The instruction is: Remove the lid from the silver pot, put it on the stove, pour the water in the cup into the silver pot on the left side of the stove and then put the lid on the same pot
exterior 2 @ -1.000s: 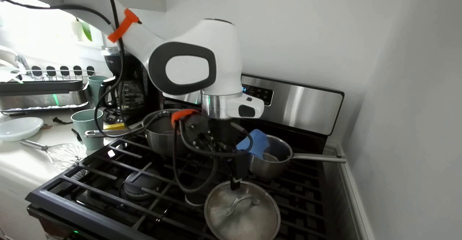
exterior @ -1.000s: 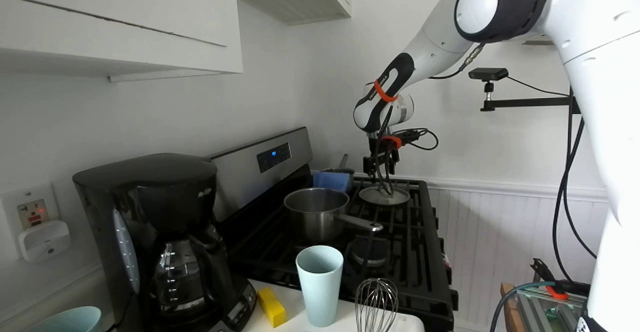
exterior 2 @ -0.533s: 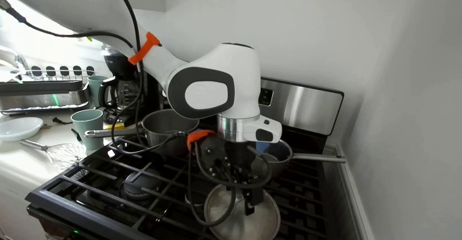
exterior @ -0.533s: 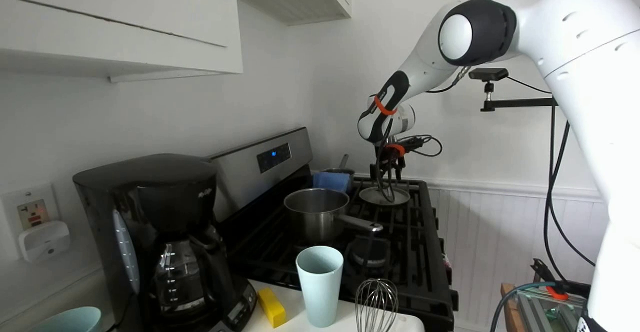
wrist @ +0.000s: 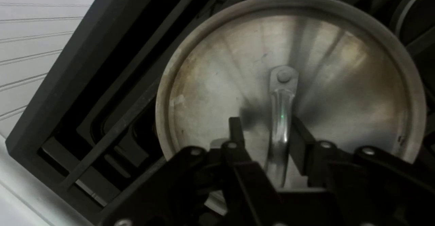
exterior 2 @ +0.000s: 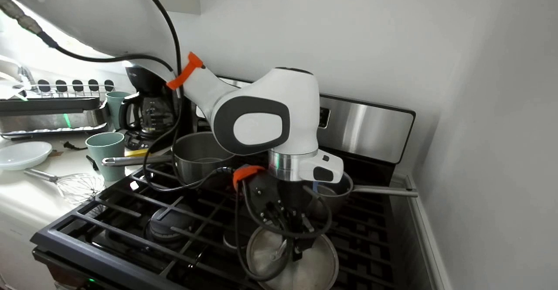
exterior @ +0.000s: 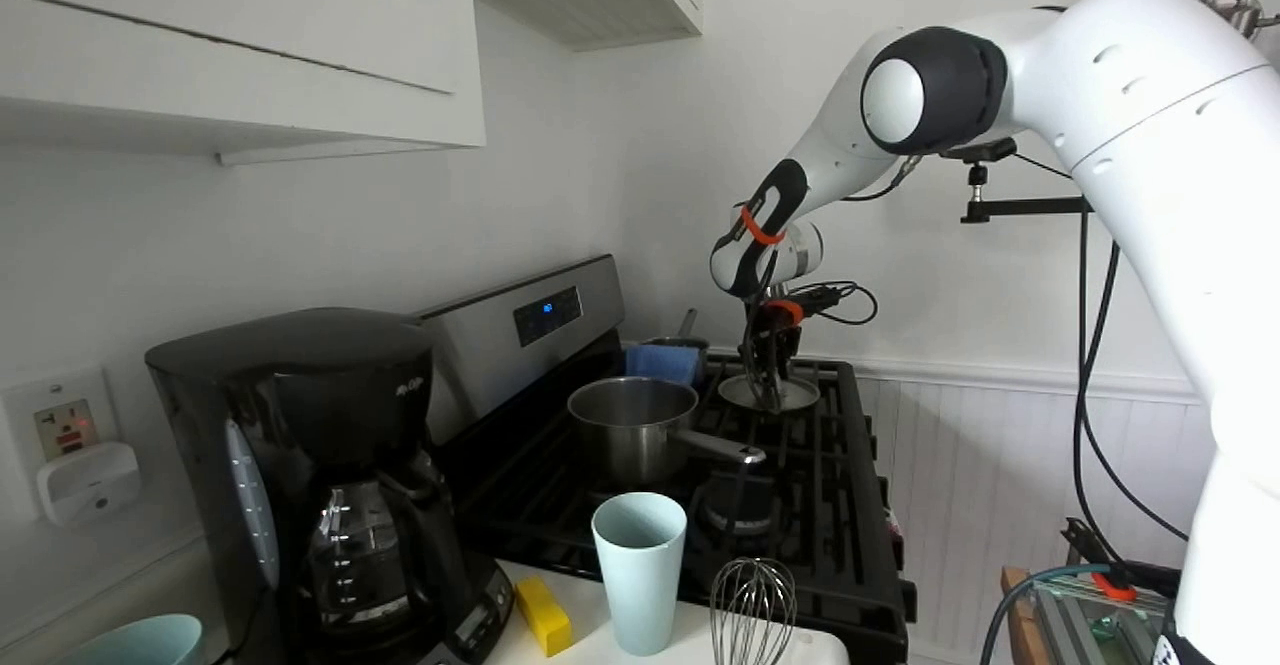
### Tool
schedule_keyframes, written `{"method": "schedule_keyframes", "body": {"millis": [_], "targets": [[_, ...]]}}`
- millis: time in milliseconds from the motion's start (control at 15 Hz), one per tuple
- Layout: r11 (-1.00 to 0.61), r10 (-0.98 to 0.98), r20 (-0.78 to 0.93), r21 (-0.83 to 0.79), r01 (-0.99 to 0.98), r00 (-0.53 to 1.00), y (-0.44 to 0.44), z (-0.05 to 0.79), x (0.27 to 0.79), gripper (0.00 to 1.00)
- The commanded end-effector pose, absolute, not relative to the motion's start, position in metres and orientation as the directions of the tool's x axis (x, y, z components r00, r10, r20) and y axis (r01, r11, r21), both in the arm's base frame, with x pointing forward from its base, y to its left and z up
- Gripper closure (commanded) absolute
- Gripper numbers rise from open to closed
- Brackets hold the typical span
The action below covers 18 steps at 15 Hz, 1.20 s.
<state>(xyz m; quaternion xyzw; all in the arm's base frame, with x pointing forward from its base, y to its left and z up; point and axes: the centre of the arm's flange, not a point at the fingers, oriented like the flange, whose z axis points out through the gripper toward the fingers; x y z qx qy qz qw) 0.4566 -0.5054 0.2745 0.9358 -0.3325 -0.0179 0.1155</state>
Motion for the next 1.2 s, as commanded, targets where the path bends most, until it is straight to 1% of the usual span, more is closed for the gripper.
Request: {"method": "schedule_keyframes", "body": {"millis": [0, 67, 133, 200, 267, 333, 667, 867, 1133], "targets": [[-0.745, -0.639, 0.05, 0.208, -0.634, 0.768, -0.514, 0.276, 0.465, 0.91], [-0.745, -0.638, 0.051, 0.211, -0.633, 0.768, -0.514, 0.278, 0.466, 0.97], [-0.741, -0.641, 0.051, 0.22, -0.634, 0.766, -0.513, 0.28, 0.466, 1.0], [-0.741, -0.64, 0.053, 0.222, -0.634, 0.767, -0.511, 0.284, 0.465, 1.0], [-0.741, -0.639, 0.054, 0.224, -0.633, 0.767, -0.509, 0.288, 0.465, 1.0], [-0.741, -0.638, 0.056, 0.225, -0.632, 0.768, -0.507, 0.292, 0.465, 0.98], [-0.764, -0.606, 0.074, 0.224, -0.605, 0.792, -0.481, 0.329, 0.465, 0.98], [-0.803, -0.548, 0.088, 0.222, -0.553, 0.832, -0.445, 0.367, 0.465, 0.98], [-0.87, -0.42, 0.092, 0.243, -0.429, 0.903, -0.393, 0.409, 0.465, 0.98]]}}
